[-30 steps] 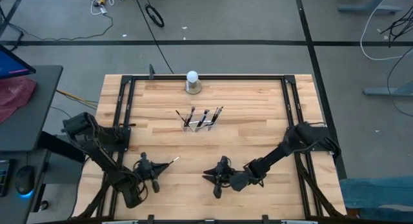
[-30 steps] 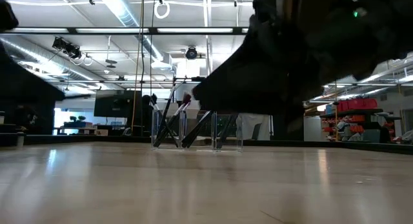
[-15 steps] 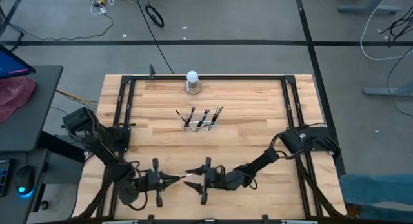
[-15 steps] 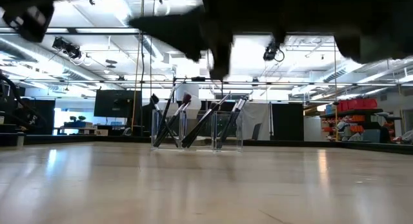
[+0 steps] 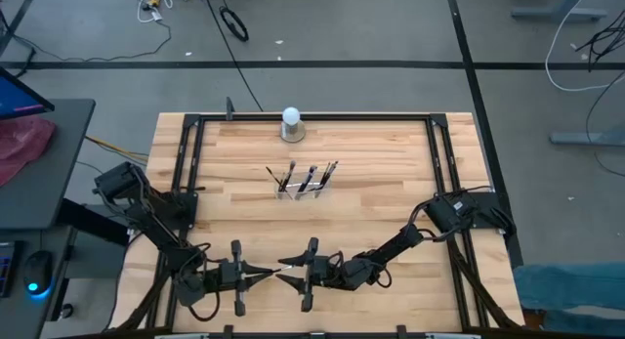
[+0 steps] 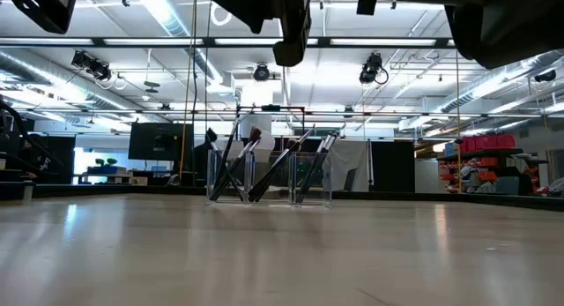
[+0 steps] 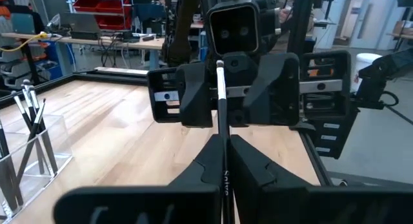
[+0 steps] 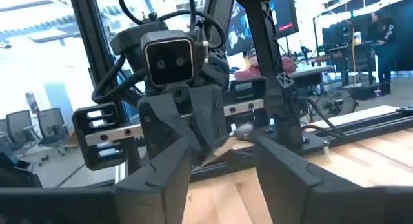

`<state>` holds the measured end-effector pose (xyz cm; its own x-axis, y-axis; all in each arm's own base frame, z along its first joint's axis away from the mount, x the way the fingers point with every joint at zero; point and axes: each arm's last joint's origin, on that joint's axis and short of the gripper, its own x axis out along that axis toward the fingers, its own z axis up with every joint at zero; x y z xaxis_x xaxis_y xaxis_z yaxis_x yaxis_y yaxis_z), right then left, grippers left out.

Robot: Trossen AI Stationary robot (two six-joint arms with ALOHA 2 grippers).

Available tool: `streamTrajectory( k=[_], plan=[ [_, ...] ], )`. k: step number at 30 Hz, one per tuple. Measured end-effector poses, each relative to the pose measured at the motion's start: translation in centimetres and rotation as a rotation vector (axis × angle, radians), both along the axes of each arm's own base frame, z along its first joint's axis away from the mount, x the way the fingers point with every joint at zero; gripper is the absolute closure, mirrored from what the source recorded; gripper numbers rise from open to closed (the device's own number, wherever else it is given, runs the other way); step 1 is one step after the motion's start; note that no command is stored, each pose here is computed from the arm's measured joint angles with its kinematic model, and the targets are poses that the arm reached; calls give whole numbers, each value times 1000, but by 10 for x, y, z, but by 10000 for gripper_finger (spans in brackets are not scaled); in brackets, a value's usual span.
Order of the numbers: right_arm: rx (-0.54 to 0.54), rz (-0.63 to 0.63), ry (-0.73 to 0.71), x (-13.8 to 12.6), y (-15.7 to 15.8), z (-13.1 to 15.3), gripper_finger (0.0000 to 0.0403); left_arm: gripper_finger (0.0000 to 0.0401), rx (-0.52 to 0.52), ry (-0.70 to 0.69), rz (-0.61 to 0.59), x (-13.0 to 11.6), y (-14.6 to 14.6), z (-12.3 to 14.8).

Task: Put items in baskets/containers
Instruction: Put the eyeshadow brush into the transparent organizer

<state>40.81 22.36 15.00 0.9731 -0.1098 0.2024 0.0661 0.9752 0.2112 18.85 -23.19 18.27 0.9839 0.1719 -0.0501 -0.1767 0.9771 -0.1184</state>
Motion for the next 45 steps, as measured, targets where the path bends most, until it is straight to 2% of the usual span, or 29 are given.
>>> streamTrajectory(
  k=[6, 13, 15, 20, 23, 34, 39, 45],
  plan=[
    [-4, 25, -8, 0, 0, 1, 260, 386, -2, -1, 0, 0, 0, 0],
    [-5, 30, -11, 1, -1, 1, 370, 383, -3, -1, -1, 0, 0, 0],
    [-6, 39, -13, 1, 0, 1, 390, 381, -5, -1, -3, 0, 0, 0],
    [0, 38, -14, 1, -2, 1, 377, 370, -15, -2, 1, 2, 1, 0],
    [-5, 37, -13, 1, -2, 1, 390, 350, -15, 1, 6, 3, 3, -1],
    [-31, -35, 32, 0, -3, 15, 397, 202, -16, 81, -26, 12, 10, -12],
    [-81, -165, 203, -8, -2, 34, 398, 162, 22, 123, -9, 9, 11, -18],
    [-100, -284, 376, -28, -19, 77, 399, 154, -12, 239, 51, 5, 21, -38]
  ],
)
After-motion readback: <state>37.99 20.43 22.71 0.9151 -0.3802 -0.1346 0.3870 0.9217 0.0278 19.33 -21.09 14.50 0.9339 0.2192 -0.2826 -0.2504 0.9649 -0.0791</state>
